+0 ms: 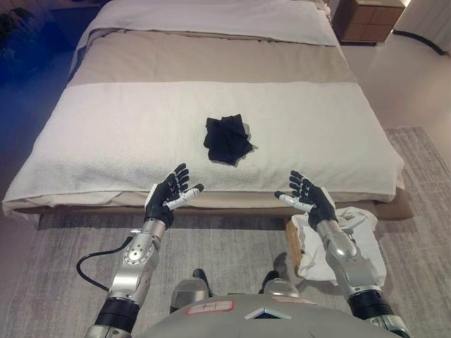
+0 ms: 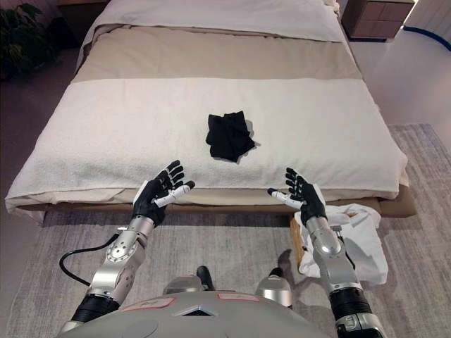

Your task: Put the clothes on the bed into the basket.

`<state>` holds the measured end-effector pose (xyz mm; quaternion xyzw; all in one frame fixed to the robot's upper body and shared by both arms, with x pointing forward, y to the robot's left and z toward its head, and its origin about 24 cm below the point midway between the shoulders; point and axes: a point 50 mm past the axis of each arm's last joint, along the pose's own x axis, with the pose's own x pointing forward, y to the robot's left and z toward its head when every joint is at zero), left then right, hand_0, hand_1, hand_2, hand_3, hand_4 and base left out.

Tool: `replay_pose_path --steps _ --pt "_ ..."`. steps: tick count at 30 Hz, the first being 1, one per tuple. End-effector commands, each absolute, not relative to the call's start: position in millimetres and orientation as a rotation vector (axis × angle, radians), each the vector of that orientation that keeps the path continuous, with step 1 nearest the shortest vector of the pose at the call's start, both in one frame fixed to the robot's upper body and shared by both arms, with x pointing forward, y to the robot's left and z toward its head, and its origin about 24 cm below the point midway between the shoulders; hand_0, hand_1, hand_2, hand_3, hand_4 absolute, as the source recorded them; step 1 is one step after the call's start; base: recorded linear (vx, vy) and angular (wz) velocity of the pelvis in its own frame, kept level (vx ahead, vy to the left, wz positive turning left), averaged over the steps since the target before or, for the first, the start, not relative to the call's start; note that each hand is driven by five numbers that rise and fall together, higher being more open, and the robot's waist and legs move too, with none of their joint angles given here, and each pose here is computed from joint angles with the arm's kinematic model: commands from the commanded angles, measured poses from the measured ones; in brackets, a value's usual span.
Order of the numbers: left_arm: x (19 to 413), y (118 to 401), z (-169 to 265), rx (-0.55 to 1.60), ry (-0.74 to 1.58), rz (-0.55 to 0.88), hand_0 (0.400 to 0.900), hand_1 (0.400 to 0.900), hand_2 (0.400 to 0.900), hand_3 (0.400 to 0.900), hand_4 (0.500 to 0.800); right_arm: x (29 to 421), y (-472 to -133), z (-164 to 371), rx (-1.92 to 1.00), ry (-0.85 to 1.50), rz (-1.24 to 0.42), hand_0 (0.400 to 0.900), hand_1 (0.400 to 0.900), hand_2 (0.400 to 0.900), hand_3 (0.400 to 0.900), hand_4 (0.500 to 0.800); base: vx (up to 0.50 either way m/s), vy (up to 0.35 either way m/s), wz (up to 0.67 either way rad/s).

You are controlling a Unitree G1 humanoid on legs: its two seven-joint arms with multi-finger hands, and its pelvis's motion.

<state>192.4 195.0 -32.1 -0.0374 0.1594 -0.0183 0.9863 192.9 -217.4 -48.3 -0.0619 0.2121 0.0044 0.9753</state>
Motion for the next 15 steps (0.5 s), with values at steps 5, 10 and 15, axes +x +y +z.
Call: replay_pose_path --steps 5,10,15 --pt "213.8 197.6 3.4 -0.049 0.110 -0.062 0.900 0.900 0.900 0.900 0.800 226.3 -214.8 -5.1 -0.155 0.177 0.033 0.900 0.900 0.900 0.900 0.800 0.000 0.000 0.00" --pt "212.3 196.6 4.2 -0.041 0.110 -0.085 0.900 0.900 0.900 0.900 0.800 225.9 -216.2 -2.9 -0.171 0.168 0.039 0.900 0.900 0.900 0.900 0.800 0.015 -0.017 -0.05" --pt "210.9 197.5 5.7 -0.040 0.105 -0.095 0.900 0.900 0.900 0.900 0.800 226.9 -216.2 0.5 -0.191 0.153 0.048 0.900 0.900 0.900 0.900 0.800 0.022 -0.040 -0.05"
